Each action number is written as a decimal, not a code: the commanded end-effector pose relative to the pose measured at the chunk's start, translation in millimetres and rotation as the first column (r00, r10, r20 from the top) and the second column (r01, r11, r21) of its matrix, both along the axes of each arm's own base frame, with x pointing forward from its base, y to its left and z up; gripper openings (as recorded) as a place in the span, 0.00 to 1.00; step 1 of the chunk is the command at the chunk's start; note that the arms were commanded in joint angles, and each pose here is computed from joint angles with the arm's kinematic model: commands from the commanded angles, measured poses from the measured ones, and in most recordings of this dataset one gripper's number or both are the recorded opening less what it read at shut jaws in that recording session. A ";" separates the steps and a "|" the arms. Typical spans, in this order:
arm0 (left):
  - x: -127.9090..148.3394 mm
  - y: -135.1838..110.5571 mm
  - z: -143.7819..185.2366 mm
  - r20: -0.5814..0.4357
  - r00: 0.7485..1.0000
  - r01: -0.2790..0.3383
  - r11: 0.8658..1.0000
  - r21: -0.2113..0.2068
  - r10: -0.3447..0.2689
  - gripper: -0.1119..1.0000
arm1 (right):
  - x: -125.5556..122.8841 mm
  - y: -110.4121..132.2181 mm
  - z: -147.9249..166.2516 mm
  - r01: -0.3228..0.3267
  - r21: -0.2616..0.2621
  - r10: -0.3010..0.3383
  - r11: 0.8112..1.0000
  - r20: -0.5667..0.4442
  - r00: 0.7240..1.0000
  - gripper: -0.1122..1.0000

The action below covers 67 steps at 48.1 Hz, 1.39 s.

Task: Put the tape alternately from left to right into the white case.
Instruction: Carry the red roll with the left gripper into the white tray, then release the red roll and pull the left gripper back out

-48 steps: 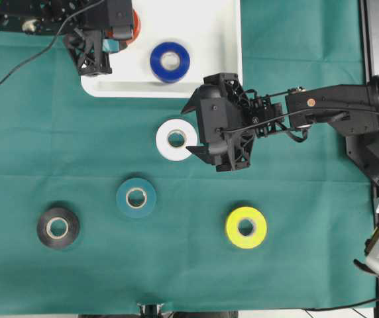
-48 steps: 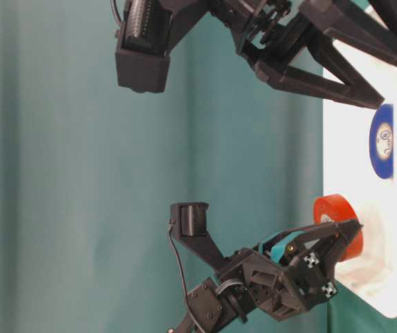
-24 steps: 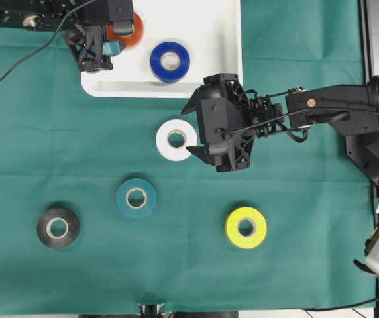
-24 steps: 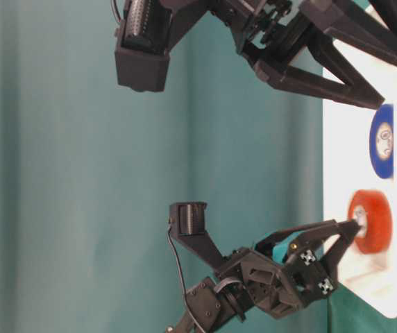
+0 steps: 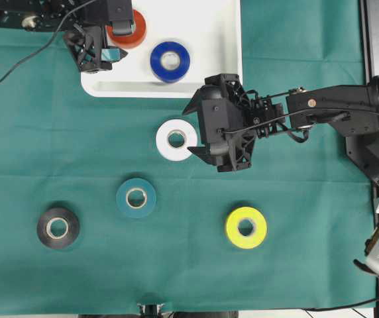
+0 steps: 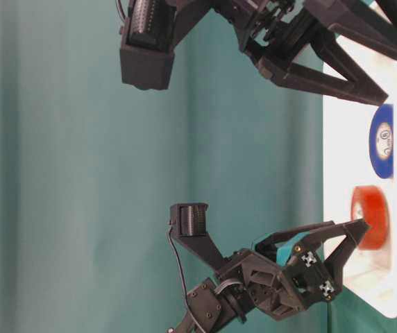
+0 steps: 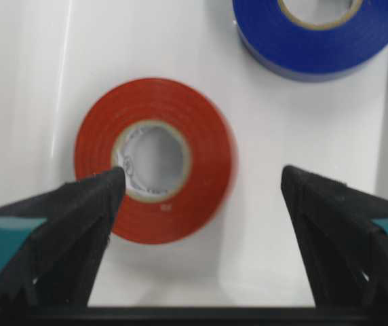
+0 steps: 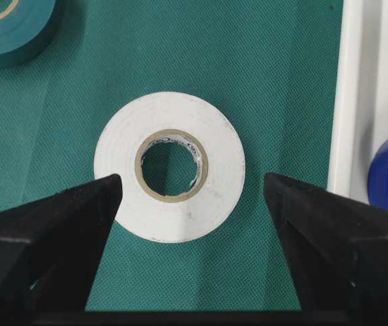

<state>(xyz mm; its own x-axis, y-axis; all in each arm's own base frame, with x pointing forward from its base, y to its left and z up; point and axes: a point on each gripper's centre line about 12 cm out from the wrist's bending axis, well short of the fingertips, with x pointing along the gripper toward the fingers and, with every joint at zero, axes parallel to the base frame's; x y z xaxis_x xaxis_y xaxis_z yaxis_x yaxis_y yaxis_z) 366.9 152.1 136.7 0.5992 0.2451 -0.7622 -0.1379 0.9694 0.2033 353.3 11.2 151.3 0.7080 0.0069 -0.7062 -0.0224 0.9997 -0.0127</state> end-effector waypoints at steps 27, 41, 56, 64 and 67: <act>-17.2 -78.6 49.7 0.110 0.978 0.173 0.984 0.034 -0.176 0.96 | 2.7 1.4 12.7 -0.004 0.004 0.003 1.000 0.043 0.999 0.85; -29.0 -114.7 50.9 0.134 0.970 0.206 0.978 -0.028 -0.201 0.96 | 2.3 1.4 12.2 -0.004 0.004 0.003 1.000 0.041 0.999 0.85; -44.4 -135.8 40.6 0.130 0.980 0.167 0.977 -0.134 -0.150 0.96 | 2.3 1.4 12.2 -0.004 0.004 0.003 1.000 0.041 0.999 0.85; -46.1 -139.3 39.9 0.133 0.980 0.167 0.975 -0.144 -0.148 0.96 | 2.6 1.5 12.5 -0.004 0.005 0.004 1.000 0.044 0.999 0.85; -46.1 -139.3 39.9 0.133 0.980 0.167 0.975 -0.144 -0.148 0.96 | 2.4 1.6 12.3 -0.005 0.005 0.005 1.000 0.045 0.999 0.85</act>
<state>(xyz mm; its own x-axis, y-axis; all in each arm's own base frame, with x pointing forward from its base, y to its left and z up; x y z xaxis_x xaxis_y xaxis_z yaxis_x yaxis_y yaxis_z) 318.2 13.7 166.1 0.6835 0.0262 -0.7295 0.0057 0.9991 0.0412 352.9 11.2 150.9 0.7080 0.0073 -0.7062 -0.0227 0.9997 -0.0124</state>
